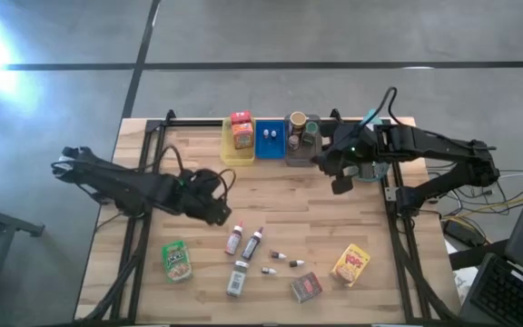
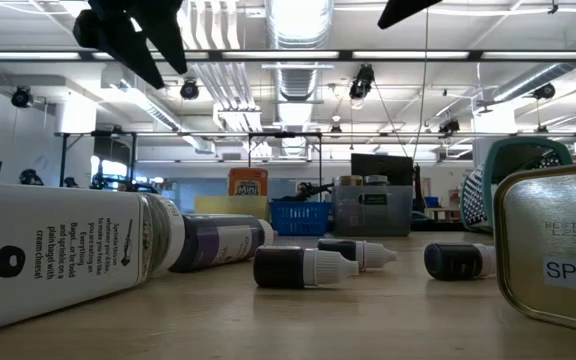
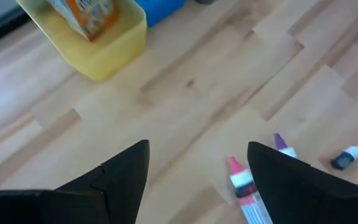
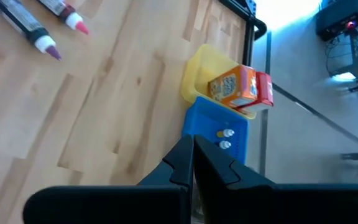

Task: Pick & Place Kitchen Items
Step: Put the large pink food coloring bottle into the blue bin

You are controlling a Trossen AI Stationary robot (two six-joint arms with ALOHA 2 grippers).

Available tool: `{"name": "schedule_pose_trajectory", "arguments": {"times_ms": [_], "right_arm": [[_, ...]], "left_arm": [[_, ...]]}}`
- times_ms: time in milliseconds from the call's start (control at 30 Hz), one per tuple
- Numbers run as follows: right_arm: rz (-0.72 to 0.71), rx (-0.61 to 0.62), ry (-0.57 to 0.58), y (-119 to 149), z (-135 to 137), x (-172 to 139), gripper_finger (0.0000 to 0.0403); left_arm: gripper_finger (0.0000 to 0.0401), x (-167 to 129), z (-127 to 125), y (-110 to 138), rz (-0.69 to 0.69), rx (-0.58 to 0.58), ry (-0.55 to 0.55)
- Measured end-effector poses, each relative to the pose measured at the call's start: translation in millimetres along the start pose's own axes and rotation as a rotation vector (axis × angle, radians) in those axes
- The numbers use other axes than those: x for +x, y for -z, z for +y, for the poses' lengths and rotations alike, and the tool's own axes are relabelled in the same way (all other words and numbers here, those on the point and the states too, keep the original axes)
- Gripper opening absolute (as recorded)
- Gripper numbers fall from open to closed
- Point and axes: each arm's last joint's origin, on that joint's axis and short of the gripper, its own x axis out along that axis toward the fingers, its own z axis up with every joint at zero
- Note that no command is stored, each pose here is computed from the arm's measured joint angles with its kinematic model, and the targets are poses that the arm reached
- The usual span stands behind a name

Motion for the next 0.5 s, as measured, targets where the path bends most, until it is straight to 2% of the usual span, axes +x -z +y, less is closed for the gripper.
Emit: {"name": "schedule_pose_trajectory", "arguments": {"times_ms": [367,500], "right_arm": [[0.035,-0.007,0.025,9,-12,2,0.0008],[0.013,-0.003,-0.014,11,-15,3,0.0008]], "left_arm": [[0.0277,6,-26,14,0.080,-0.068,-0.010],[0.0277,12,-30,19,0.107,-0.094,-0.027]]}}
